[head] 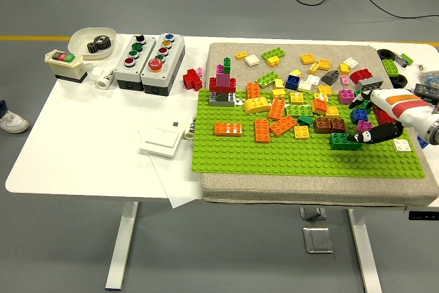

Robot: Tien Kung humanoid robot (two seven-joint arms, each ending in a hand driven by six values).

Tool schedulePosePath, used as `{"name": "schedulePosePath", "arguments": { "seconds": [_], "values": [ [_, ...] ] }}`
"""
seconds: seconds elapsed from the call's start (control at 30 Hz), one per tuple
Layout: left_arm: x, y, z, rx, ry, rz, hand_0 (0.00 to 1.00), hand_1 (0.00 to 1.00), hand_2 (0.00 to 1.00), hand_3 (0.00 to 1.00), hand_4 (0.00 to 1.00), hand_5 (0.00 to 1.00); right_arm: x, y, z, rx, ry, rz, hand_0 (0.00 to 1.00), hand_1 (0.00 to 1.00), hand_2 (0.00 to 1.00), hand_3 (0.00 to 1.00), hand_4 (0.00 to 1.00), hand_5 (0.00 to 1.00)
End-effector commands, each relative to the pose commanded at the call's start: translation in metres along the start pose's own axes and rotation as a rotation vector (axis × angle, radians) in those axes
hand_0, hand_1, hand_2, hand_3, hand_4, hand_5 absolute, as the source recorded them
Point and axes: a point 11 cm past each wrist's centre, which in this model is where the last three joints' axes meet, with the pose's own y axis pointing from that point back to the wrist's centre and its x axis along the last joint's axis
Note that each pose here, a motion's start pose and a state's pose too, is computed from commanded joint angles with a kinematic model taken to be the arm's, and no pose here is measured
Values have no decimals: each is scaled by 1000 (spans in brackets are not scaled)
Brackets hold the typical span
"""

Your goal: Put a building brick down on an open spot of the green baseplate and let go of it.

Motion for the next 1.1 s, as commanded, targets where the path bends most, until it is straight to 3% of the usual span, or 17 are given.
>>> {"name": "schedulePosePath", "arguments": {
  "seconds": [0.4, 0.63, 1.1],
  "values": [
    [3, 0, -4, -3, 18, 13, 753, 772, 806, 709, 796, 767, -4, -4, -21, 22, 28, -13, 456, 590, 686, 650, 998, 450],
    [0, -1, -19, -7, 47, 20, 746, 772, 806, 705, 796, 767, -6, -4, -23, 22, 11, -6, 449, 585, 685, 654, 998, 445],
    [-4, -1, -15, -3, 42, 10, 745, 774, 806, 701, 792, 759, -16, -12, -36, 43, 64, -24, 447, 585, 685, 656, 998, 402]
  ]
}}
